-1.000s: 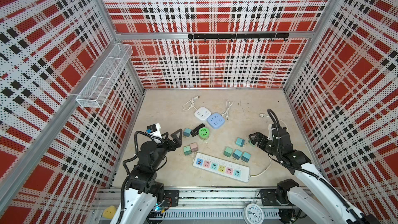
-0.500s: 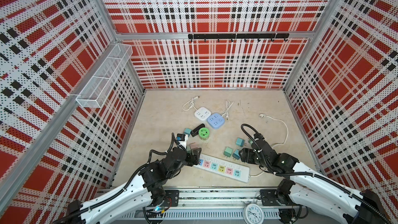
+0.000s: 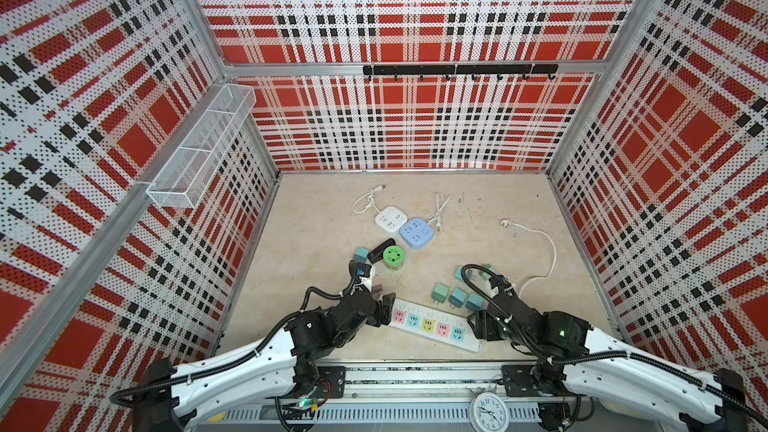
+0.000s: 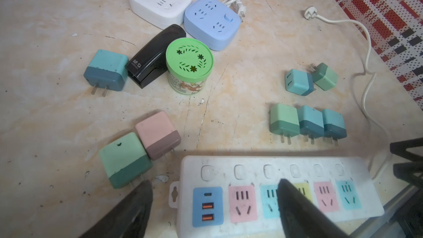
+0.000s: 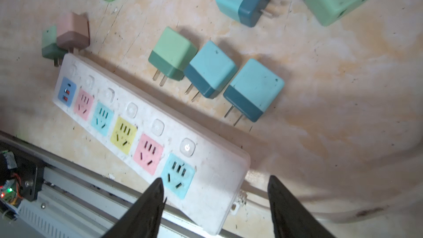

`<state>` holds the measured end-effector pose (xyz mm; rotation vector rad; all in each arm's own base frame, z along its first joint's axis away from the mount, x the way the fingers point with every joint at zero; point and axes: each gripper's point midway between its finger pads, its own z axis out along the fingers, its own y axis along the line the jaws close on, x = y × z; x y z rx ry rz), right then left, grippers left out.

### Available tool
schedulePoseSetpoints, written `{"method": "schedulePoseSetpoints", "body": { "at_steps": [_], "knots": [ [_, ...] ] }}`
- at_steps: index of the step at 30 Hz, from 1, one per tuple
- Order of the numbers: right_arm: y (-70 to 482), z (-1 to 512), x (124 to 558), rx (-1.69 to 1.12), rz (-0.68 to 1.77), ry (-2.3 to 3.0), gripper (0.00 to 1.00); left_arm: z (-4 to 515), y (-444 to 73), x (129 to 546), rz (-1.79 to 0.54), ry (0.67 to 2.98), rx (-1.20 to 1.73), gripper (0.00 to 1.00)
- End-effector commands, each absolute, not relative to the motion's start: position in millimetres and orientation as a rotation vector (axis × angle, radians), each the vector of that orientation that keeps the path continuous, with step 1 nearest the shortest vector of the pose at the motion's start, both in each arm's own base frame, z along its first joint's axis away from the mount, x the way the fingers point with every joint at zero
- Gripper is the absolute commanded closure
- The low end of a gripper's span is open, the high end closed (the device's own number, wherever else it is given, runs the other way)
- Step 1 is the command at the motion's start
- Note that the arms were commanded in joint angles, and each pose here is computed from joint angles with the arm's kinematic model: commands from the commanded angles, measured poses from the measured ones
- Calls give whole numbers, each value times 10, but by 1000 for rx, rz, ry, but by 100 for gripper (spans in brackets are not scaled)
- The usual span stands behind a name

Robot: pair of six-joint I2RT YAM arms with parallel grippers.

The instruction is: Insert the plug

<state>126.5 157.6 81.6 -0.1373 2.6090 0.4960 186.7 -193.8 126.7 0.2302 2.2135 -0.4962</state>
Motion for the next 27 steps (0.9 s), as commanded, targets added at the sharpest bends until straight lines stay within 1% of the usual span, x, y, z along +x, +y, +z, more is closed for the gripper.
{"method": "schedulePoseSetpoints", "body": {
  "at_steps": [1, 5, 13, 17, 22, 27],
  "knots": [
    [1627, 701, 1132, -162, 513, 2635, 28, 1196, -1940, 1848, -504, 2216, 222, 13],
    [1718, 587, 1054, -217, 495, 2670, 29, 1117, -1899, 1826, -497, 2232, 211, 13],
    [1771, 438, 971, -298, 356, 2718, 31, 1057, -1866, 1832, -472, 2236, 211, 11],
    [1740, 431, 943, -311, 296, 2728, 27, 1036, -1868, 1830, -461, 2247, 219, 11],
    [1757, 370, 901, -353, 280, 2741, 22, 1009, -1858, 1843, -441, 2247, 224, 10],
    [1745, 308, 862, -380, 231, 2766, 20, 983, -1844, 1853, -425, 2252, 225, 9]
  ]
}}
